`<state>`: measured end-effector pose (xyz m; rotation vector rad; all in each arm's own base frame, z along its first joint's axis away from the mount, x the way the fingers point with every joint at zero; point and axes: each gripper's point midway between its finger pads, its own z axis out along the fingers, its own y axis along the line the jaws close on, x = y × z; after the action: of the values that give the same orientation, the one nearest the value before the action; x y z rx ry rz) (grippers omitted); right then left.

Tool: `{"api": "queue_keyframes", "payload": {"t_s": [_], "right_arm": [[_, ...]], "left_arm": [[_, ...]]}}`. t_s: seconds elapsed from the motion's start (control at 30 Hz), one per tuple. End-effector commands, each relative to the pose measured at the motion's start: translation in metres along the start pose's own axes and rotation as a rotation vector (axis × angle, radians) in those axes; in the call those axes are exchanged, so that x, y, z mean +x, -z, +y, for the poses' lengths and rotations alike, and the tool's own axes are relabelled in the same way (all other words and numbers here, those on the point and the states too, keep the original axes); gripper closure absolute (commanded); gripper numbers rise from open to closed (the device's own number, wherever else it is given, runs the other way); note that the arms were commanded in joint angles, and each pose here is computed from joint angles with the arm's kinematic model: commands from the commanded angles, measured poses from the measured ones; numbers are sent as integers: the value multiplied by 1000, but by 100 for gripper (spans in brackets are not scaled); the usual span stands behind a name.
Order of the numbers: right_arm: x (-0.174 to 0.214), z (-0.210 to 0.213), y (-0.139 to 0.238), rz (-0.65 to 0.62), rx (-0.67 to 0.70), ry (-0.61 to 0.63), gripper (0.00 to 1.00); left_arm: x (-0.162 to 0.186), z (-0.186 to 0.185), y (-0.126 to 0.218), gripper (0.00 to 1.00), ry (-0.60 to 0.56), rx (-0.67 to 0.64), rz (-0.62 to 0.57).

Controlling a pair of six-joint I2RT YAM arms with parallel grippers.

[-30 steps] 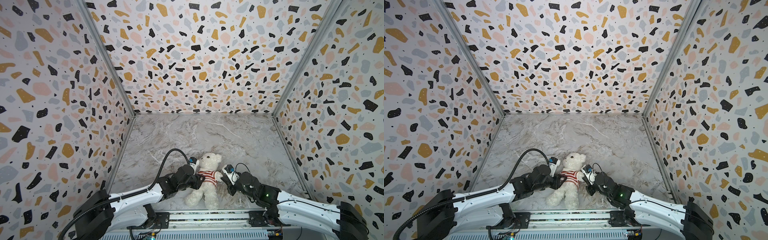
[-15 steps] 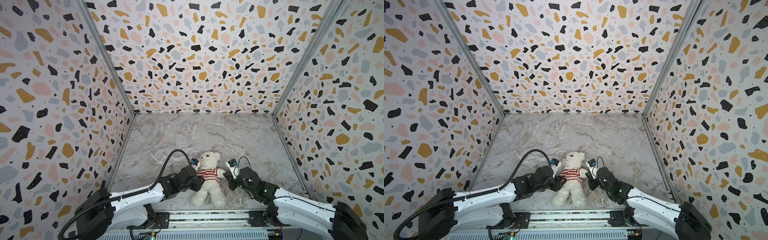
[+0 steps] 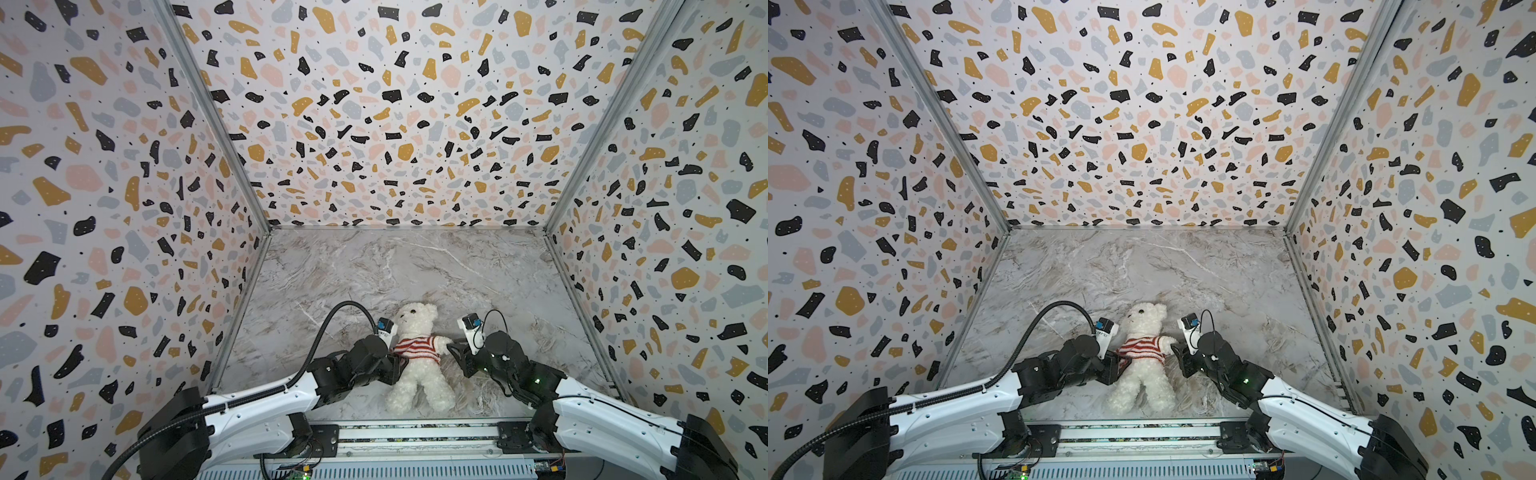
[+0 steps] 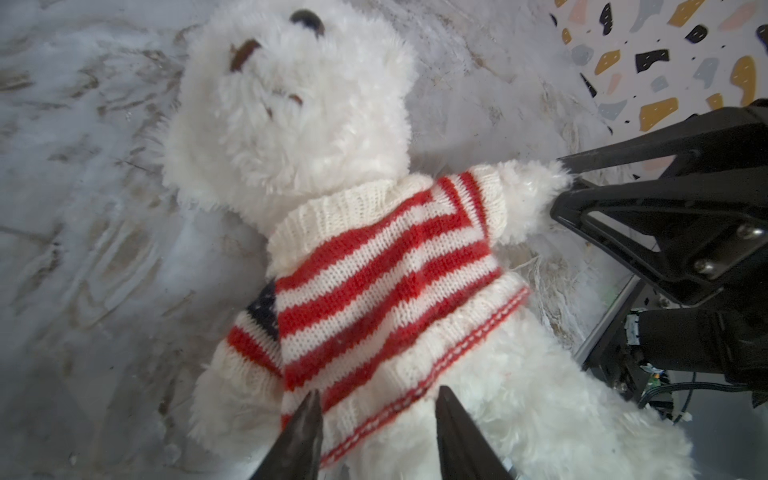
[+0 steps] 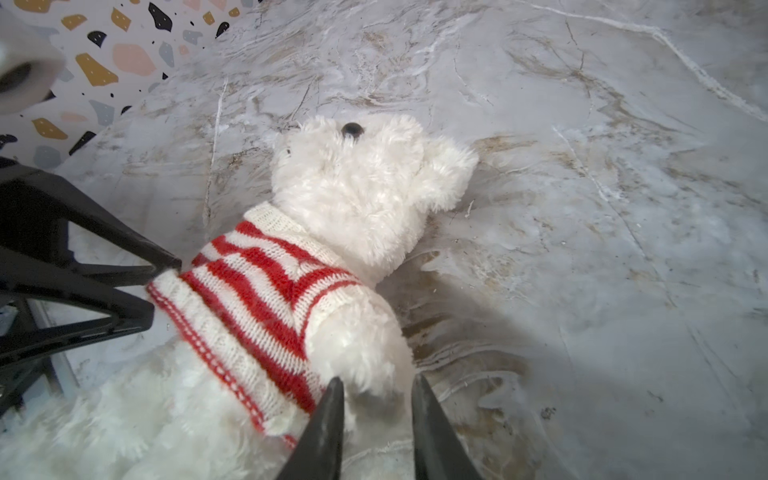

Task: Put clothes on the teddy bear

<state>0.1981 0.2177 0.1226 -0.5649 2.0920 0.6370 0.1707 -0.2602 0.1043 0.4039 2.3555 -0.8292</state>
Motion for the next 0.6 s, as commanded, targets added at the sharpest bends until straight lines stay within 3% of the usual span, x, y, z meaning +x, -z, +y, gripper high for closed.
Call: {"api": "queue_keyframes", "payload": {"t_s": [0.0,0.2,0.37,0.57], "right_arm": [[-21,8,10,-11,-8,12,67],[-45,40,10,-20,-55,100,66],[-59,72,-1,-8,-143,133,63],[-45,77,-26,77,-138,122,69]], "left_arm": [[-7,-5,8,54,28,35,-51],[-24,-8,19,54,45,37,-109],[-33,23,17,56,150,-10,-153],[-42,26,8,59,195,18,-182]]}}
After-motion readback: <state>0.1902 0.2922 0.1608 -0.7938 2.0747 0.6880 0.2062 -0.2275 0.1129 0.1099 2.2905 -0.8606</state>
